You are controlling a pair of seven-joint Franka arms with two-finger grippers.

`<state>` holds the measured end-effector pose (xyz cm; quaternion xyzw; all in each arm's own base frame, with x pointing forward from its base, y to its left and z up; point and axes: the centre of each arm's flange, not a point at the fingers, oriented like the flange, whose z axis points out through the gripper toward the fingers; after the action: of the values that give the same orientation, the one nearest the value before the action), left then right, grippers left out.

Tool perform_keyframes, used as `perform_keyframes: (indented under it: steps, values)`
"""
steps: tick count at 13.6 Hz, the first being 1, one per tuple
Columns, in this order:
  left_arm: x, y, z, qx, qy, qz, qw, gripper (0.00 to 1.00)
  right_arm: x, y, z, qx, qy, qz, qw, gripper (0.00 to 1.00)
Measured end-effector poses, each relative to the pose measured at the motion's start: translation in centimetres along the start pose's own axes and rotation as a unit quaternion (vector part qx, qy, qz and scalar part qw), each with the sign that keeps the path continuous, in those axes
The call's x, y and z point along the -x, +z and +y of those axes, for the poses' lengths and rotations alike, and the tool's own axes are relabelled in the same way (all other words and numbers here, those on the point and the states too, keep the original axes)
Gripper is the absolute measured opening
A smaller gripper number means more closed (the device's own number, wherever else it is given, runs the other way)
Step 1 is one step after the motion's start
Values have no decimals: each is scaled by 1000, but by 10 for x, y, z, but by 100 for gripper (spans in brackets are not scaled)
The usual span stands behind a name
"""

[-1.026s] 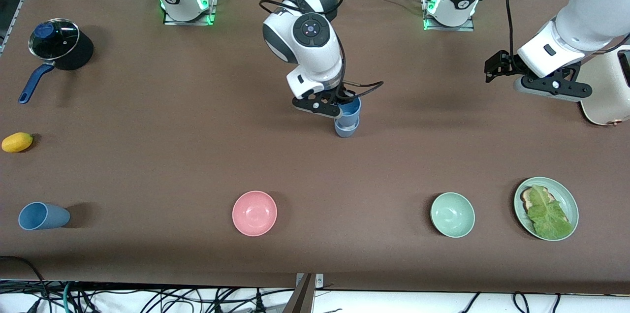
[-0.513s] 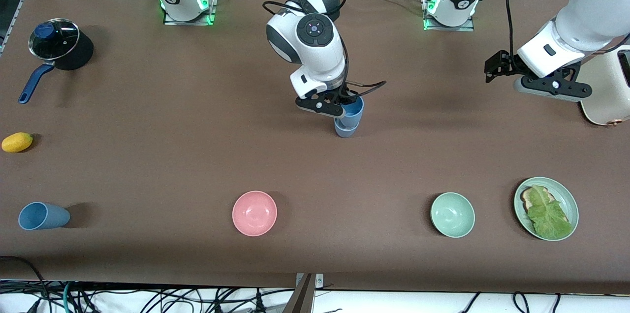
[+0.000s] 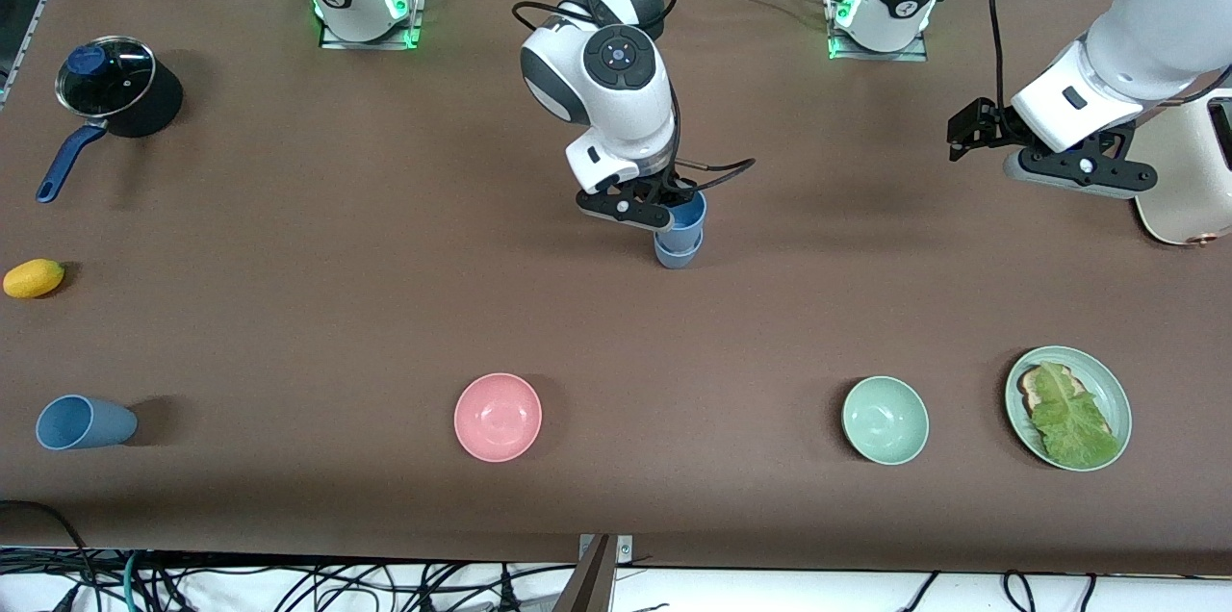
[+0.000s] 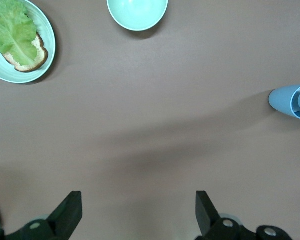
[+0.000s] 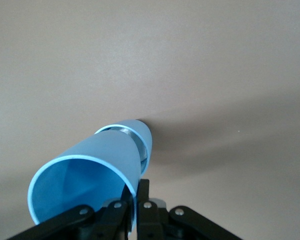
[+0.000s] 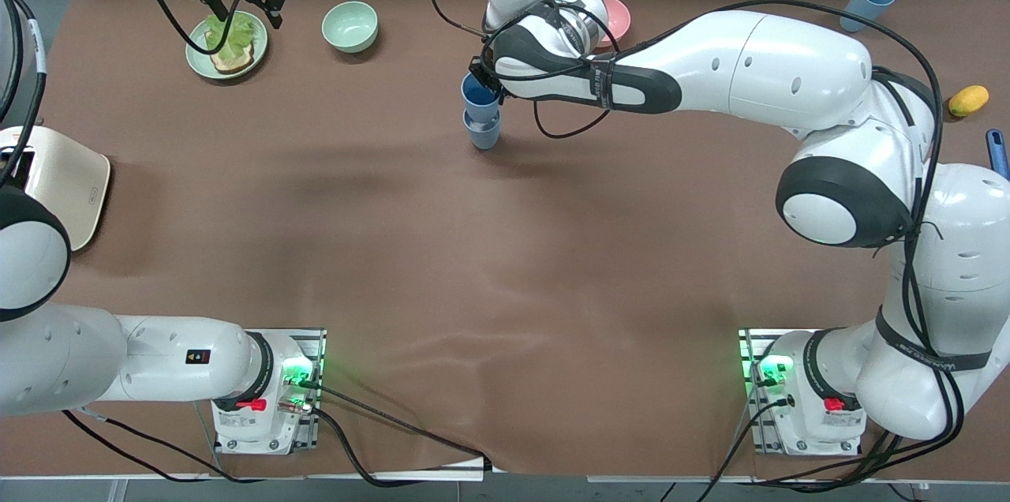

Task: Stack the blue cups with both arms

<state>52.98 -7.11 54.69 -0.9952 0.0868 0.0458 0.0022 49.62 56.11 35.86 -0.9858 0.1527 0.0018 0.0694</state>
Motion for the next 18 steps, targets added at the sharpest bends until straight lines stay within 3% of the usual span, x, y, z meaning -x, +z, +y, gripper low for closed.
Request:
perform_keyframes:
  steps: [6, 10, 11, 13, 15, 18]
  values:
    - [0, 0, 0, 0, 0, 0, 1000, 100, 0, 3, 1, 4, 0, -1, 1000, 7]
    - [0, 0, 0, 0, 0, -1, 1000, 100, -3, -2, 1, 6, 2, -1, 1000, 42]
    - [0, 0, 0, 0, 0, -1, 1000, 100, -8, -8, 2, 8, 5, 0, 1000, 42]
    - [0, 0, 0, 0, 0, -1, 1000, 100, -27, -29, 7, 7, -3, 8, 1000, 55]
    - [0, 0, 0, 0, 0, -1, 1000, 100, -67, -56, 31, 22, -78, 28, 996, 77]
    - [0, 0, 0, 0, 0, -1, 1000, 100, -149, -115, 107, 77, -196, 35, 977, 100]
